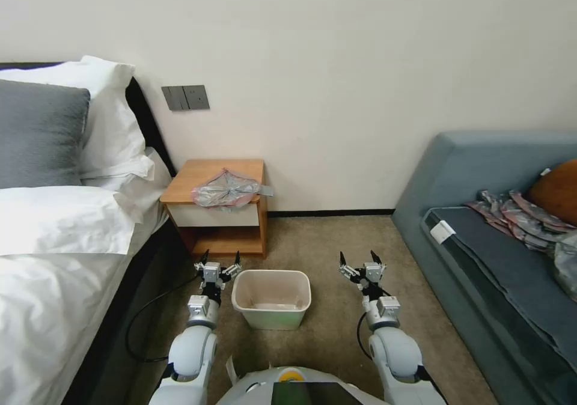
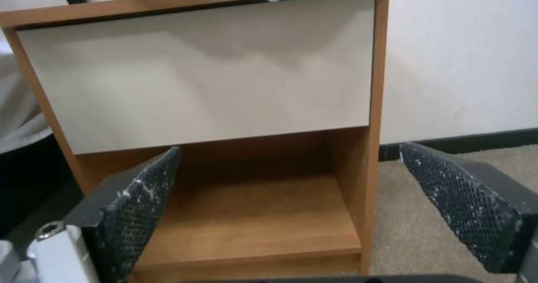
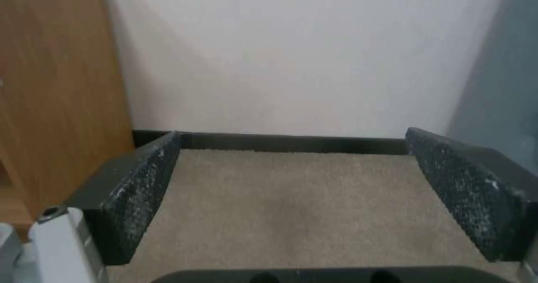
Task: Pick up the garbage bag from the table and place it over the trash can.
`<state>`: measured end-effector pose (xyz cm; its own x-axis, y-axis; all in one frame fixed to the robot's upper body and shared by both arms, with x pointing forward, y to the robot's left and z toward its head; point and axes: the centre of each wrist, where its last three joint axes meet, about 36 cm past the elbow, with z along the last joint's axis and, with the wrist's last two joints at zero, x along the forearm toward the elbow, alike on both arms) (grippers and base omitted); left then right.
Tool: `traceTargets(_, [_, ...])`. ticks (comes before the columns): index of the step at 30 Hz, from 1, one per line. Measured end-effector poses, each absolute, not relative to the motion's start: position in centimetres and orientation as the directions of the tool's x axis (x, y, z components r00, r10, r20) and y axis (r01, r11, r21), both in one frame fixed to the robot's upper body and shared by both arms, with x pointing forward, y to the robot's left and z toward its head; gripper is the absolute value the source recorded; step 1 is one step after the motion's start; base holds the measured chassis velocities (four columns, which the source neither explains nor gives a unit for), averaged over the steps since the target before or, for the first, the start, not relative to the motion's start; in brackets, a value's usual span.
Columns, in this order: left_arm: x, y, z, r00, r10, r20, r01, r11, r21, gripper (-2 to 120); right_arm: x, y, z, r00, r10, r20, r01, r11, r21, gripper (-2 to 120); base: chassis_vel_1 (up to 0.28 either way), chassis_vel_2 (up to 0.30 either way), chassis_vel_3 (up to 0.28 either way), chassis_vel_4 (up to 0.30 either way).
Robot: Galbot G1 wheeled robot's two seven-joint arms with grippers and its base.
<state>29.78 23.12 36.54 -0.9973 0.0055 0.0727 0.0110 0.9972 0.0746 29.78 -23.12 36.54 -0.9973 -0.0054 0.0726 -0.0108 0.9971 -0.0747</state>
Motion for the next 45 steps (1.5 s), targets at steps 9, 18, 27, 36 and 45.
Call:
traceTargets(9, [29.77, 23.12, 36.54, -0.997, 0.006, 0.073, 0.011, 0.997, 0.075, 100, 29.78, -23.12, 36.54, -0.997, -0.005, 0.073, -0.011, 0.997, -0.075, 100, 0.000, 0.000, 0.000, 0.000])
traceTargets(18, [29.78, 23.12, 36.54, -0.997, 0.006, 0.073, 0.011, 0.997, 0.075, 100, 29.78, -23.12, 36.54, -0.997, -0.005, 0.073, -0.011, 0.997, -0.075, 100, 0.000, 0.000, 0.000, 0.000])
traceTargets(27, [29.78, 23.12, 36.54, -0.997, 0.006, 0.073, 0.011, 0.997, 0.075, 100, 29.78, -23.12, 36.54, -0.997, -0.005, 0.073, -0.011, 0.997, -0.075, 100, 0.000, 0.000, 0.000, 0.000])
traceTargets(36, [29.78, 23.12, 36.54, -0.997, 0.005, 0.073, 0.011, 0.997, 0.075, 100, 29.78, -23.12, 36.54, -0.997, -0.005, 0.073, -0.011, 0.997, -0.075, 100, 0.000, 0.000, 0.000, 0.000])
traceTargets(45, [29.78, 23.12, 36.54, -0.997, 0.006, 0.073, 0.011, 0.997, 0.075, 100, 29.77, -23.12, 36.54, -0.997, -0.005, 0.073, -0.011, 0.997, -0.075, 100, 0.000, 0.000, 0.000, 0.000])
